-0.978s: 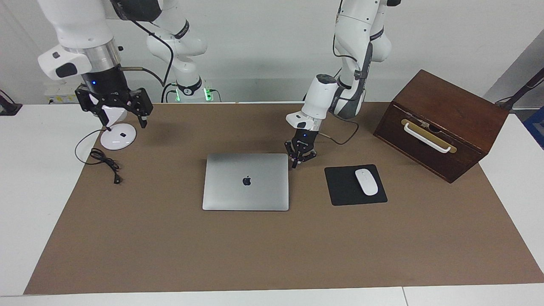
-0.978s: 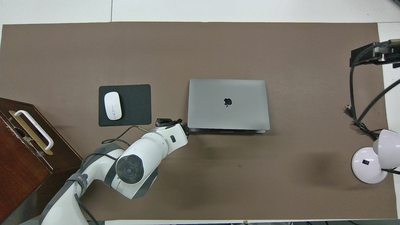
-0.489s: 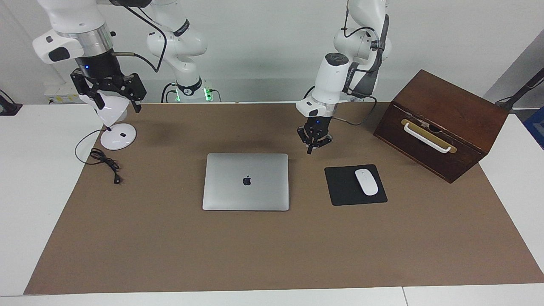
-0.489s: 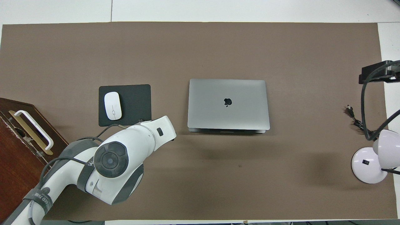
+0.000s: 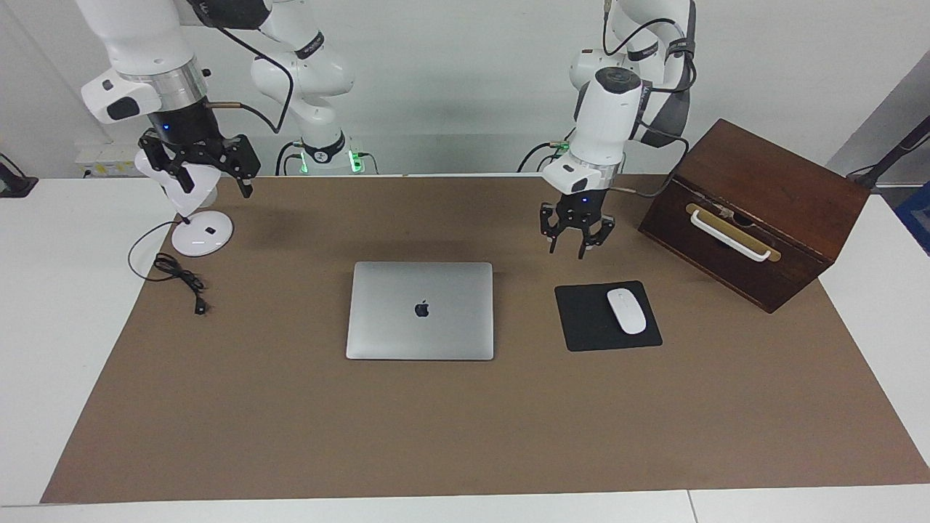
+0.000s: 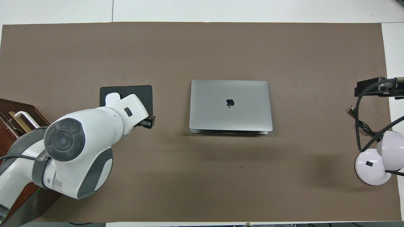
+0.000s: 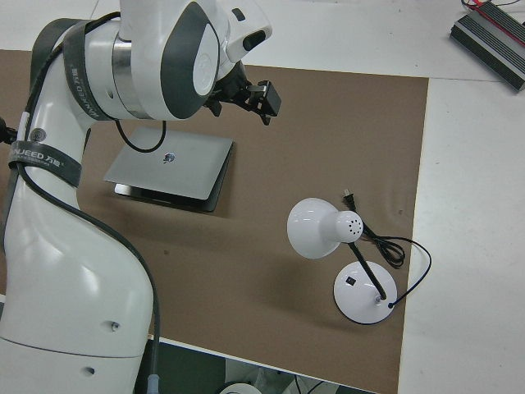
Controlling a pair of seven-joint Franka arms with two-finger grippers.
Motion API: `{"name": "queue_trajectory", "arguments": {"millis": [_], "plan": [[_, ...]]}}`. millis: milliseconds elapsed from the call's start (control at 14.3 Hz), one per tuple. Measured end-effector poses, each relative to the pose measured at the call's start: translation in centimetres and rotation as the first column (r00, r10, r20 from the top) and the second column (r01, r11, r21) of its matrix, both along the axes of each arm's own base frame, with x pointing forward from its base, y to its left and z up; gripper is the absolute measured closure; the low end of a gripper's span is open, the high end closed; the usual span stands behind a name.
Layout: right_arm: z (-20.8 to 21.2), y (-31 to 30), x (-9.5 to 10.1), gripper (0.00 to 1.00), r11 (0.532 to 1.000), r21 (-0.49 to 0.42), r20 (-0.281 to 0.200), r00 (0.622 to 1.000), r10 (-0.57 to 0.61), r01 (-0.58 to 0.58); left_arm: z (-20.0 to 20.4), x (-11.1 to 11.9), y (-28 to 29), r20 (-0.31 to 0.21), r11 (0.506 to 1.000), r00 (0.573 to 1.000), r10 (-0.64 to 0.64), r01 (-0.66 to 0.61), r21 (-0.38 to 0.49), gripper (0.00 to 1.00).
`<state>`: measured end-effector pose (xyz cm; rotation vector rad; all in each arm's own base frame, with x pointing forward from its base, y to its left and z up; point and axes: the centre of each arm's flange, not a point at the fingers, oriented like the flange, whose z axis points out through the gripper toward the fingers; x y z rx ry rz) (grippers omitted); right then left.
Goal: Close laptop with both arms
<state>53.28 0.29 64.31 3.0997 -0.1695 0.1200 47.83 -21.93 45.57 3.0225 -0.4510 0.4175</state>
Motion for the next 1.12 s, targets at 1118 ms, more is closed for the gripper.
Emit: {"name": "queue_trajectory", "arguments": {"millis": [1118], "plan": [[-0.4, 0.5, -0.3, 0.0, 0.995, -0.05, 0.0, 0.997, 0.083, -0.082, 15.2, 2.5, 18.6, -0.124, 0.934, 0.925, 0.358, -0.353, 0.064, 0.0]]}}
